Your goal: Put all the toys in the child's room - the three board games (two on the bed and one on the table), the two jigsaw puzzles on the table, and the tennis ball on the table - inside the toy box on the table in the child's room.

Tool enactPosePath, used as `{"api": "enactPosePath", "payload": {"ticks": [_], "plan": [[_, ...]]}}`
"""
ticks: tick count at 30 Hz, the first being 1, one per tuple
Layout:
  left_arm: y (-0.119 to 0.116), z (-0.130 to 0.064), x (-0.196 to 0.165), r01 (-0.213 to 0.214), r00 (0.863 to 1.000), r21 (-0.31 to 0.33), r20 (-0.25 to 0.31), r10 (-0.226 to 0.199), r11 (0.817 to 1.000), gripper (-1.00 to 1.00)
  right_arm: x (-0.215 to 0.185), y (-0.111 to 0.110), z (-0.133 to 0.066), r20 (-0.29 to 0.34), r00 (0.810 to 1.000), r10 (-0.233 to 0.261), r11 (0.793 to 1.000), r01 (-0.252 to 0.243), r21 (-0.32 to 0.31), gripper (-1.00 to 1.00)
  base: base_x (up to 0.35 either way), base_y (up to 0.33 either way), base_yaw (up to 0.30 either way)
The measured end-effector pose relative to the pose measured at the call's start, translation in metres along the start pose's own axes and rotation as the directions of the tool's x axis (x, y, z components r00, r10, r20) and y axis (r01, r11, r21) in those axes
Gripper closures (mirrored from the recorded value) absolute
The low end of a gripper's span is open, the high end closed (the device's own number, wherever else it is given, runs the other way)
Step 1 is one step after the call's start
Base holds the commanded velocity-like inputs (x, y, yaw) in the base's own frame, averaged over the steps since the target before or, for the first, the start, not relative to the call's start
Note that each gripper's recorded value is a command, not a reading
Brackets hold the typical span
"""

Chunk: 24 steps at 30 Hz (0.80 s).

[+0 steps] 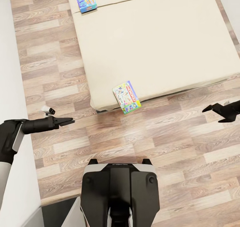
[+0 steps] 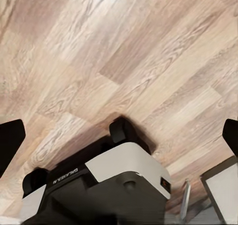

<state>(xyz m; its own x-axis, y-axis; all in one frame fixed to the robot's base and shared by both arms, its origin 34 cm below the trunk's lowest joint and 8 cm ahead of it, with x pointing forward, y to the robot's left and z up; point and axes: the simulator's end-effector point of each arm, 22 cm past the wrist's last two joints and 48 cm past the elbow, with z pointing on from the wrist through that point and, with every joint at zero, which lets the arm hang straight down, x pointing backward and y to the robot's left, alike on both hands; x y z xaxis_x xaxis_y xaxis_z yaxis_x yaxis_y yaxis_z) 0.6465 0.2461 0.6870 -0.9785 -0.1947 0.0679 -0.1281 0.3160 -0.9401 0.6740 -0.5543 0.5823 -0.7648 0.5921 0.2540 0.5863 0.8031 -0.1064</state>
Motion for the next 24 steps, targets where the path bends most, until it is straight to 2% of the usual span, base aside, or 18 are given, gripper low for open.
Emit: {"api": "enactPosePath", "payload": {"ticks": [3, 4, 6, 8, 9, 11, 14, 17, 24], "plan": [[0.011, -0.003, 0.006, 0.016, 1.000, -0.034, -0.001, -0.016, 0.999, -1.00, 0.025, -0.013, 0.018, -0.046, 0.999, 0.006, 1.000, -0.007, -0.007, -1.00, 0.000, 0.000, -0.006], [0.019, -0.005, 0.012, 0.027, 1.000, -0.055, -0.002, -0.027, 0.998, -1.00, 0.045, -0.024, 0.032, -0.082, 0.997, 0.008, 1.000, -0.009, -0.003, -1.00, 0.000, 0.000, -0.003], [0.028, -0.008, 0.019, 0.032, 0.999, -0.074, -0.001, -0.032, 0.997, -1.00, 0.068, -0.036, 0.046, -0.122, 0.992, 0.014, 1.000, -0.014, -0.003, -1.00, 0.000, 0.000, -0.002], [0.036, -0.011, 0.025, 0.032, 0.999, -0.093, 0.001, -0.032, 0.995, -1.00, 0.086, -0.048, 0.061, -0.134, 0.991, 0.009, 1.000, -0.010, -0.003, -1.00, 0.000, 0.000, -0.001], [0.047, -0.014, 0.031, 0.034, 0.999, -0.114, 0.003, -0.034, 0.993, -1.00, 0.101, -0.058, 0.075, -0.131, 0.991, -0.003, 1.000, 0.002, -0.009, -1.00, 0.000, 0.000, 0.000], [0.058, -0.018, 0.037, 0.038, 0.999, -0.137, 0.008, -0.037, 0.990, -1.00, 0.115, -0.064, 0.089, -0.117, 0.993, -0.017, 0.999, 0.013, -0.035, -1.00, 0.000, 0.000, 0.000], [0.075, -0.026, 0.046, 0.049, 0.999, -0.173, 0.015, -0.047, 0.984, -1.00, 0.132, -0.066, 0.103, -0.090, 0.995, -0.046, 0.994, 0.037, -0.100, -1.00, 0.000, 0.000, 0.000], [0.091, -0.036, 0.056, 0.064, 0.998, -0.206, 0.023, -0.061, 0.977, -1.00, 0.150, -0.064, 0.111, -0.070, 0.995, -0.073, 0.981, 0.059, -0.186, -1.00, 0.000, 0.000, 0.000], [0.116, -0.057, 0.072, 0.081, 0.997, -0.261, 0.042, -0.072, 0.962, -1.00, 0.197, -0.058, 0.118, -0.045, 0.991, -0.125, 0.922, 0.099, -0.374, -1.00, 0.000, 0.000, 0.000]]}}
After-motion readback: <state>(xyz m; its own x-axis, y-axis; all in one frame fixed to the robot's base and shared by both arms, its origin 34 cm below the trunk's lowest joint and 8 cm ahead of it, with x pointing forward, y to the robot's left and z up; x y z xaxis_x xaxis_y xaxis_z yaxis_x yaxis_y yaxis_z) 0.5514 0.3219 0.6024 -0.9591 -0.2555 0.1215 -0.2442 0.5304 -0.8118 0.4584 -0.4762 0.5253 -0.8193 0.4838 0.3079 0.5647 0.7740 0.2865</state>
